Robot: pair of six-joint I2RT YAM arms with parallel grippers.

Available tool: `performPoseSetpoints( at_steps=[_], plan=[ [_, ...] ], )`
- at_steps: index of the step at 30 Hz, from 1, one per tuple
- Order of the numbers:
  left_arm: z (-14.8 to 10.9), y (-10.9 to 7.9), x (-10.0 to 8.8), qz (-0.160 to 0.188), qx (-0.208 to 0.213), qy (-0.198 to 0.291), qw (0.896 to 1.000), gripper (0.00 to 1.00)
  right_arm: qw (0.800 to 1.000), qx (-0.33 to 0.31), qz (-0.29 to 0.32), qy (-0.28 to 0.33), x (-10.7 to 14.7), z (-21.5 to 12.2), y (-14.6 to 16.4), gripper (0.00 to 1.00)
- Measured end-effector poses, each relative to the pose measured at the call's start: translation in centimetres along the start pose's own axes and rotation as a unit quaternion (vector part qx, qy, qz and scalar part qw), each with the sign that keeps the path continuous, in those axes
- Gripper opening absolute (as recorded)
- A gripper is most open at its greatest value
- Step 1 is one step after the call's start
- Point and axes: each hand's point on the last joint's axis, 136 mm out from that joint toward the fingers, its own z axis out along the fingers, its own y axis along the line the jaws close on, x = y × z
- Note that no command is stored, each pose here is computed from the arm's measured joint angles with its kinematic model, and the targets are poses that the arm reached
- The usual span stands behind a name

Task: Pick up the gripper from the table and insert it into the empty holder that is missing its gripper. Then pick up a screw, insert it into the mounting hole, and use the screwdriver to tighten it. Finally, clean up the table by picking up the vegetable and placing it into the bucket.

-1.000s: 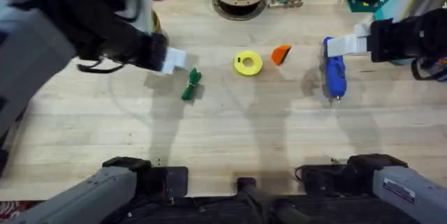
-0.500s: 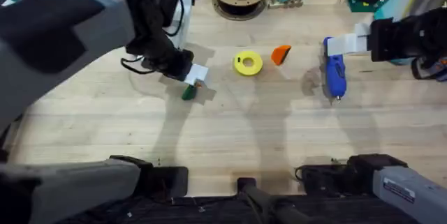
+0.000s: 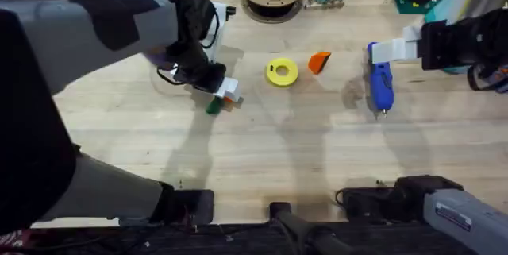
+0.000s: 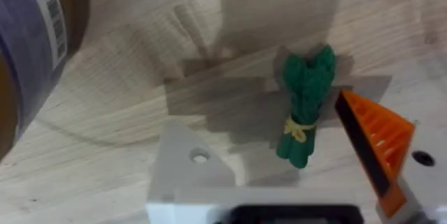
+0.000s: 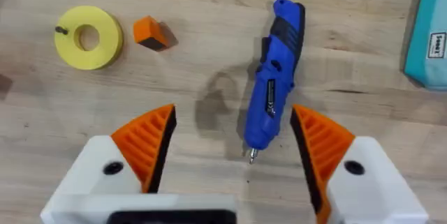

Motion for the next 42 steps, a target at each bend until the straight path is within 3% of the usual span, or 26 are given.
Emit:
performPoseSetpoints(
  at_steps=[2,7,8,22,26,33,38,42],
  plan=[
    [0.0,0.0,0.0,-0.002,0.001,0.000,1.000,0.722,1.000,0.000,0.000,0.000,0.0,0.0,0.0,0.997],
    [0.0,-0.2,-0.1,-0.002,0.006,-0.002,1.000,0.041,1.000,0.000,0.000,0.000,0.0,0.0,0.0,0.997],
    [0.0,-0.3,-0.2,-0.002,0.007,-0.002,1.000,0.012,1.000,0.000,0.000,0.000,0.0,0.0,0.0,0.997],
    [-0.6,-0.4,-0.6,-0.001,0.006,-0.005,1.000,0.004,1.000,0.000,0.000,0.000,0.0,0.0,0.0,0.997],
    [-3.3,-0.5,-1.9,-0.001,0.006,-0.008,1.000,0.004,1.000,0.000,0.000,0.000,0.0,0.0,0.0,0.997],
    [-10.5,-0.9,-5.9,0.004,0.003,-0.063,0.998,0.004,1.000,0.000,0.000,0.000,0.0,0.0,0.0,0.997],
    [-14.5,-1.1,-7.1,0.007,0.001,-0.092,0.996,0.004,1.000,0.000,0.000,0.000,0.0,0.0,0.0,0.997],
    [-16.2,-1.2,-7.8,0.008,0.000,-0.110,0.994,0.004,1.000,0.000,0.000,0.000,0.0,0.0,0.0,0.997]
  ],
)
